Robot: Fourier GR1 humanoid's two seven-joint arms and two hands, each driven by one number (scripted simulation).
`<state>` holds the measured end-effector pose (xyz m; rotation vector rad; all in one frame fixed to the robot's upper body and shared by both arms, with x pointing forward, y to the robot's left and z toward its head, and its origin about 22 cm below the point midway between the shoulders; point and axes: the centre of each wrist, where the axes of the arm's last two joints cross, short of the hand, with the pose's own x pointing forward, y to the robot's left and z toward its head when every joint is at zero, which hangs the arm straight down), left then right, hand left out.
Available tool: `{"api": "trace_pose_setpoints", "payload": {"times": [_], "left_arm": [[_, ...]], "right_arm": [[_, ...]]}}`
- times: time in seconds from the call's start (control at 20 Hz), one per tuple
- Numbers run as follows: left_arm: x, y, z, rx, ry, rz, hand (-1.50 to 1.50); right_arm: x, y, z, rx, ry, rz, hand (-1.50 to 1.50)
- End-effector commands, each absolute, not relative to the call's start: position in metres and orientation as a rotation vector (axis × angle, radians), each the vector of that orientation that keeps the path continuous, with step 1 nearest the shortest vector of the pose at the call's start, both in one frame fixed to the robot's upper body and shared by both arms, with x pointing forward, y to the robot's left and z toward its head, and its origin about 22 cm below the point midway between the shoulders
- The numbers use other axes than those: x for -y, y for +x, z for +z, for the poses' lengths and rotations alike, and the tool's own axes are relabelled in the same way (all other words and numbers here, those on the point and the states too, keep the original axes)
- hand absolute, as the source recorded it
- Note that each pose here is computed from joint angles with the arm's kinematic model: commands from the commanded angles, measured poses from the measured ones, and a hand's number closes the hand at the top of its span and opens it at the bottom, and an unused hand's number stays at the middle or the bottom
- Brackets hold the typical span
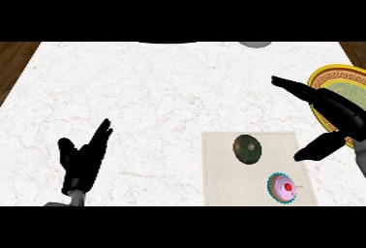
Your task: Pick the squash from the placemat and place it in the plate
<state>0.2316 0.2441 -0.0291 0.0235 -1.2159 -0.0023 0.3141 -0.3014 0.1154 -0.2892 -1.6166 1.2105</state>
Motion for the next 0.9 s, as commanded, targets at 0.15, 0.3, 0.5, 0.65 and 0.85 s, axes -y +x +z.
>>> {"api": "trace_pose_setpoints", "payload": {"times": [0.15,0.3,0.5,0.65,0.85], "left_arm": [[-0.232,0.215,-0.027,1.187,0.009,-0.01,0.0],[-0.24,0.233,-0.047,1.185,-0.006,-0.001,0.0],[-0.243,0.238,-0.031,1.19,0.018,-0.006,0.0],[-0.253,0.239,-0.027,1.196,-0.005,-0.006,0.0],[-0.251,0.236,-0.029,1.182,0.0,-0.009,0.0]], "right_arm": [[0.263,0.292,0.103,1.533,-0.391,1.246,-1.5],[0.251,0.301,0.093,1.454,-0.361,1.293,-1.5],[0.254,0.263,0.087,1.436,-0.306,1.307,-1.5],[0.254,0.273,0.08,1.449,-0.299,1.289,-1.5],[0.233,0.275,0.047,1.439,-0.331,1.318,-1.5]]}}
